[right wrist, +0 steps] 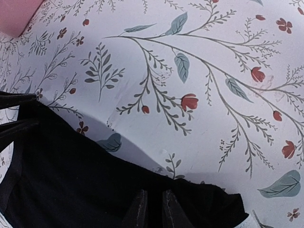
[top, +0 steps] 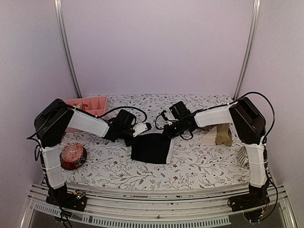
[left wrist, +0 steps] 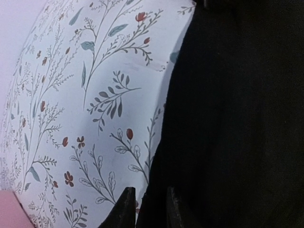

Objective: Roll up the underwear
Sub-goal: Smooth out the underwear at the center of the board, then pick up the underwear from the center of the board.

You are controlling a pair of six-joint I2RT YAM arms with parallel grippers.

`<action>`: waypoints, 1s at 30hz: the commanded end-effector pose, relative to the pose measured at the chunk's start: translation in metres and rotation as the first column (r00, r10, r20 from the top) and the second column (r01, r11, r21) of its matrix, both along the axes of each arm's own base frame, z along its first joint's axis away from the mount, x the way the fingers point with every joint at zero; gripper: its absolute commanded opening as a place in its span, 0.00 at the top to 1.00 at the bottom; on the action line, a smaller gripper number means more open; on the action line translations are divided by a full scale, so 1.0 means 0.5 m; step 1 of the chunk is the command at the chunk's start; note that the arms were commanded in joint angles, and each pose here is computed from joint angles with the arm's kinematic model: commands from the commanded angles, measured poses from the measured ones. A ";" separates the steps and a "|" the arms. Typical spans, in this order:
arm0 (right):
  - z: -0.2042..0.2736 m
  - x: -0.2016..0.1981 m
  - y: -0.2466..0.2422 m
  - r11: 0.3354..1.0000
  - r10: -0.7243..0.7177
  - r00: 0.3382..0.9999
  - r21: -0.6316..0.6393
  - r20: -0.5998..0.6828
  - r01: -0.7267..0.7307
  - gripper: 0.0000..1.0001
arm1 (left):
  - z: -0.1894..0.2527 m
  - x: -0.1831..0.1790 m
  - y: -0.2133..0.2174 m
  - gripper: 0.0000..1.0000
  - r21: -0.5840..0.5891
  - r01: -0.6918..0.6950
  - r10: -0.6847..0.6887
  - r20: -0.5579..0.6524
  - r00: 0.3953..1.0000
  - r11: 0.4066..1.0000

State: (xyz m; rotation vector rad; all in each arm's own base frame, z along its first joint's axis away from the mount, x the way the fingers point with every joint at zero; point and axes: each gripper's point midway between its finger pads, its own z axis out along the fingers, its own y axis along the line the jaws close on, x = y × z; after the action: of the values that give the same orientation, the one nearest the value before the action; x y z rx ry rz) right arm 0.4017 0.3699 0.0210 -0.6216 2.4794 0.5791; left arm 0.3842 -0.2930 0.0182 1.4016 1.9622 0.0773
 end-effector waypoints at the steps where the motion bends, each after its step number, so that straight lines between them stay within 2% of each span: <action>1: -0.027 0.008 -0.026 0.998 -0.047 0.998 -0.048 -0.035 0.045 0.88 | -0.063 -0.007 0.041 0.75 0.118 -0.060 0.065 -0.042 0.997 0.991; 5: -0.004 0.016 -0.031 0.997 -0.056 0.998 -0.056 -0.006 0.056 0.88 | -0.045 0.003 0.042 0.74 0.099 -0.073 0.076 -0.021 0.997 0.992; 8: 0.044 0.026 -0.024 0.999 -0.034 0.998 -0.036 0.046 0.036 0.85 | -0.010 0.015 0.039 0.62 0.072 -0.082 0.082 0.008 0.997 0.994; 9: 0.063 0.029 -0.021 0.999 -0.024 0.997 -0.028 0.067 0.026 0.83 | 0.028 0.020 0.034 0.54 0.044 -0.082 0.080 0.039 0.996 0.996; 11: 0.102 0.032 -0.019 1.000 -0.009 0.994 -0.016 0.107 0.011 0.71 | 0.078 0.027 0.032 0.41 0.012 -0.085 0.084 0.082 0.993 0.996; 14: 0.166 0.029 -0.020 1.000 0.008 0.985 -0.004 0.173 -0.007 0.52 | 0.144 0.032 0.039 0.15 -0.021 -0.094 0.096 0.143 0.985 0.995; 16: 0.207 0.018 -0.019 1.000 0.021 0.975 -0.009 0.220 -0.020 0.42 | 0.189 0.032 0.050 0.02 -0.047 -0.093 0.100 0.188 0.977 0.995; 19: 0.255 -0.006 -0.023 0.998 0.052 0.958 -0.038 0.281 -0.043 0.25 | 0.240 0.017 0.065 0.02 -0.075 -0.061 0.077 0.242 0.967 0.995; 21: 0.274 -0.026 -0.029 0.996 0.070 0.950 -0.068 0.305 -0.052 0.18 | 0.254 -0.011 0.073 0.02 -0.068 0.005 0.014 0.284 0.959 0.998; 25: 0.300 -0.064 -0.048 0.993 0.085 0.939 -0.101 0.333 -0.054 0.12 | 0.248 -0.093 0.080 0.02 -0.022 0.197 -0.177 0.356 0.918 0.980; 30: 0.321 -0.105 -0.087 0.996 0.062 0.937 -0.088 0.344 -0.033 0.10 | 0.204 -0.208 0.077 0.02 0.023 0.409 -0.389 0.364 0.846 0.912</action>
State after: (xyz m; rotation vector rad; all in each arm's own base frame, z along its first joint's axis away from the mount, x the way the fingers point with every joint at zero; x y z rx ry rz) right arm 0.3630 0.3496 0.1846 -0.7560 2.1400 0.4159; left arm 0.3186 -0.2417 0.1272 1.4366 1.5555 0.1543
